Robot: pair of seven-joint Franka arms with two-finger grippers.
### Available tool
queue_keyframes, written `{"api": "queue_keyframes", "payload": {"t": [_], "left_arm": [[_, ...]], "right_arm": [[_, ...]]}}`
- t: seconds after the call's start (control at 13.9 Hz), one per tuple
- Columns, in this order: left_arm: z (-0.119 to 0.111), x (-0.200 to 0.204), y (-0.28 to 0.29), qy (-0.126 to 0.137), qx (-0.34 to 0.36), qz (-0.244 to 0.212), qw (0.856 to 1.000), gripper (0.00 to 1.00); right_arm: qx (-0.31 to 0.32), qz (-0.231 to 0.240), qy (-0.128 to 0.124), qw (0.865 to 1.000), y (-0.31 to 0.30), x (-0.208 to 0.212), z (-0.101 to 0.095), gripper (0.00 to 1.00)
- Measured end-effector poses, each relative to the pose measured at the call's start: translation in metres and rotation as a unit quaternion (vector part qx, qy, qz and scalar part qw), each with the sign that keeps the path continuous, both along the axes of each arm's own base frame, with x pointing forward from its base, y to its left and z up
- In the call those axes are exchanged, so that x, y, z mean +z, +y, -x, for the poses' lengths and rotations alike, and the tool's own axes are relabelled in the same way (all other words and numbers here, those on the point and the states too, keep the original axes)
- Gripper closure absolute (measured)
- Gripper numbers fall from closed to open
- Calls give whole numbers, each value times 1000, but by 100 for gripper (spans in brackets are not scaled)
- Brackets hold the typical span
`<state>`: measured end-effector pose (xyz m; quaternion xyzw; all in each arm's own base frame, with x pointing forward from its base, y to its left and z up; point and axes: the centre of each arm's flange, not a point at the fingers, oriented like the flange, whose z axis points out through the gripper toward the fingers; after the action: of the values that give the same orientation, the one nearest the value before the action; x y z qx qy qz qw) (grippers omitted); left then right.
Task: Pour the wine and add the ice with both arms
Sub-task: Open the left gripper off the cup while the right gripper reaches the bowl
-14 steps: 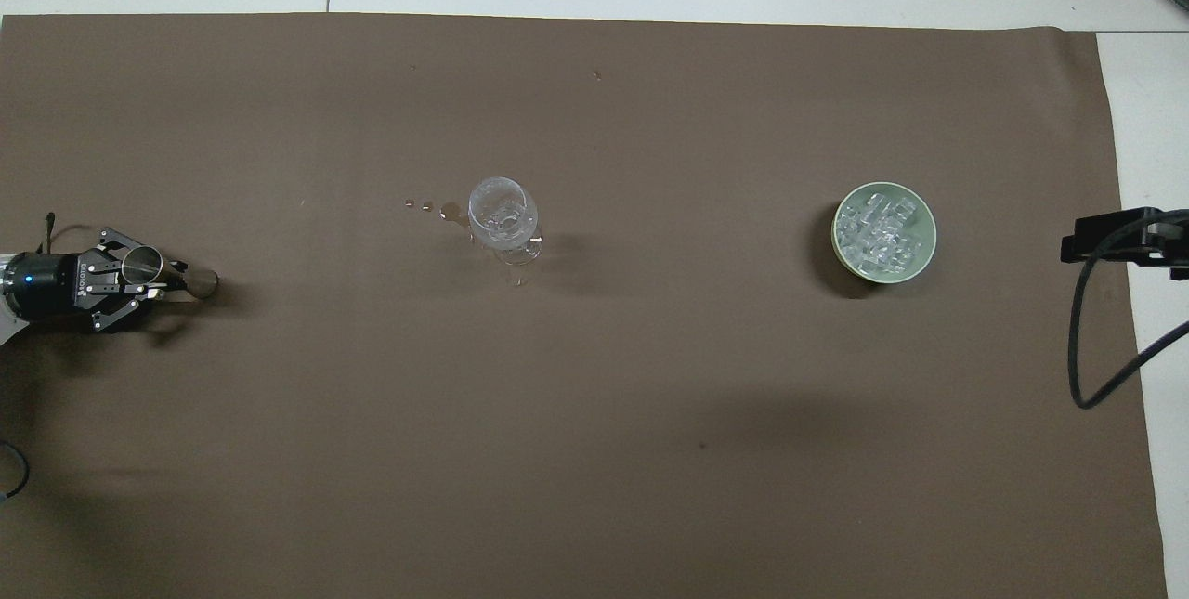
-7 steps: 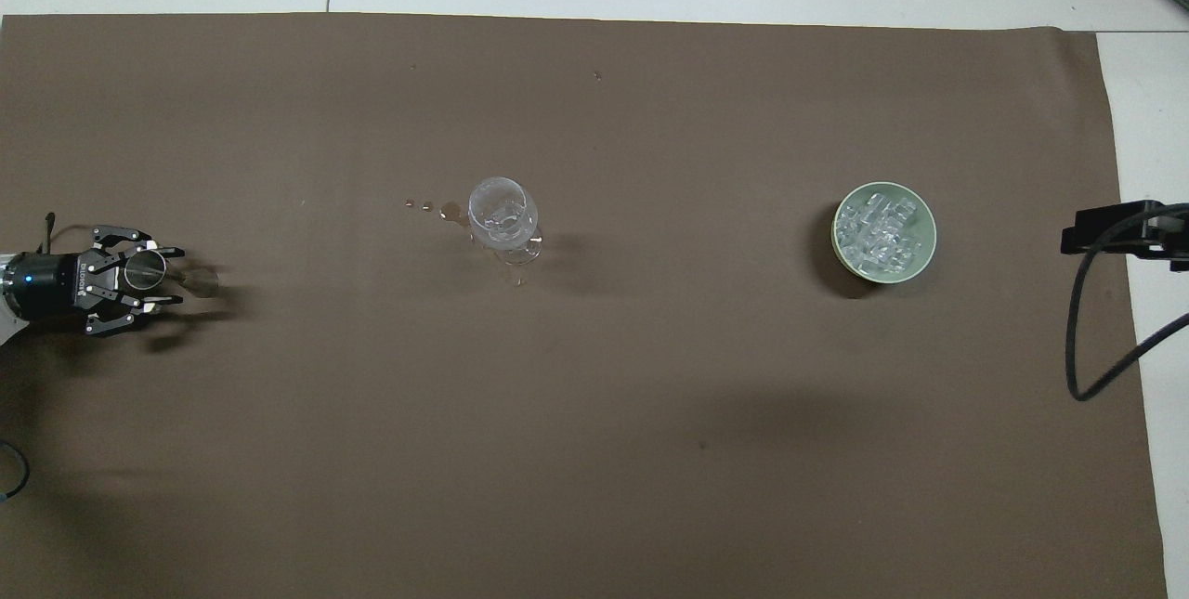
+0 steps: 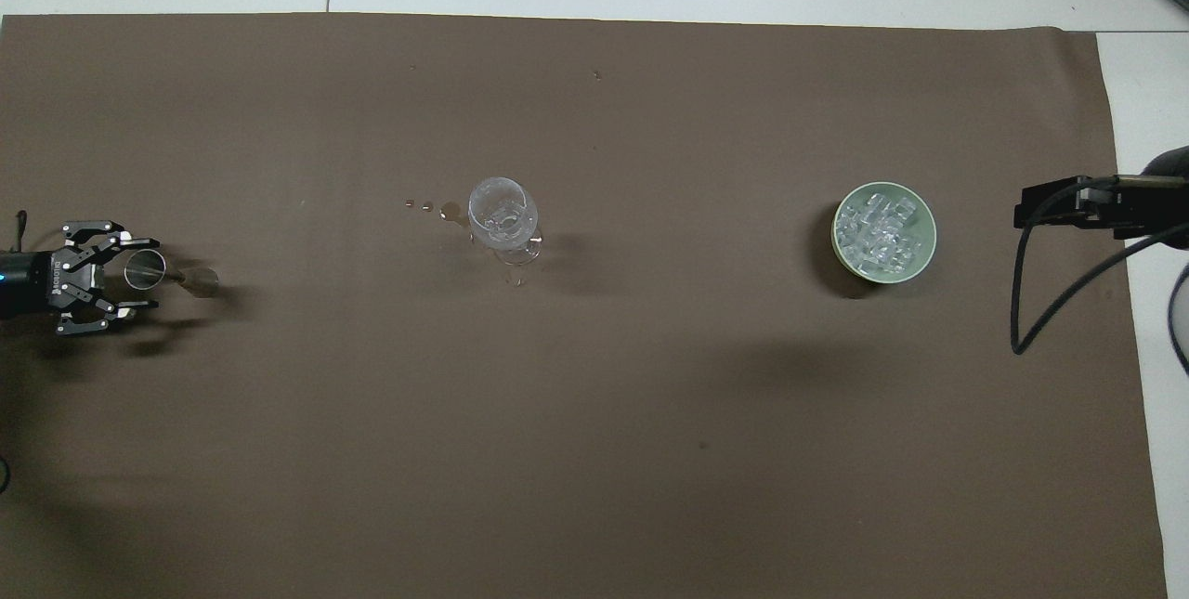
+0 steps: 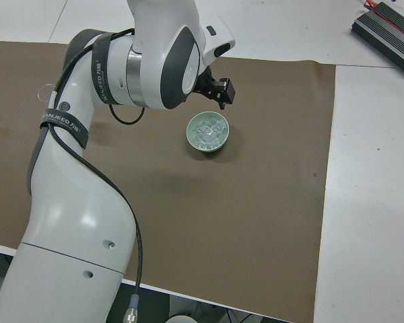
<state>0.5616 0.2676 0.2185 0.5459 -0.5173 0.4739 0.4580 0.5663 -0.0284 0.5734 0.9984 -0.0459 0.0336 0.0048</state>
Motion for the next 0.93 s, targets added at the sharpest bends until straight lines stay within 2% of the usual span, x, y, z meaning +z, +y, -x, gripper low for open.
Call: {"api": "queue_keyframes", "payload": {"t": [0.29, 0.43, 0.57, 0.72, 0.93], "left_arm": [[-3, 73, 39, 10, 4, -86, 996, 19], [-4, 125, 44, 32, 13, -123, 992, 20], [-7, 178, 30, 61, 9, -172, 983, 19], [-17, 231, -14, 107, -7, -239, 965, 19], [-36, 304, -106, 200, 39, -333, 921, 18]], "right_arm": [[45, 3, 10, 999, 14, -55, -16, 0], [74, 4, 17, 997, 17, -81, -20, 0], [93, 6, 11, 996, 19, -101, -24, 0], [110, 7, 10, 994, 23, -122, -25, 0], [130, 9, 8, 991, 25, -156, -33, 0]]}}
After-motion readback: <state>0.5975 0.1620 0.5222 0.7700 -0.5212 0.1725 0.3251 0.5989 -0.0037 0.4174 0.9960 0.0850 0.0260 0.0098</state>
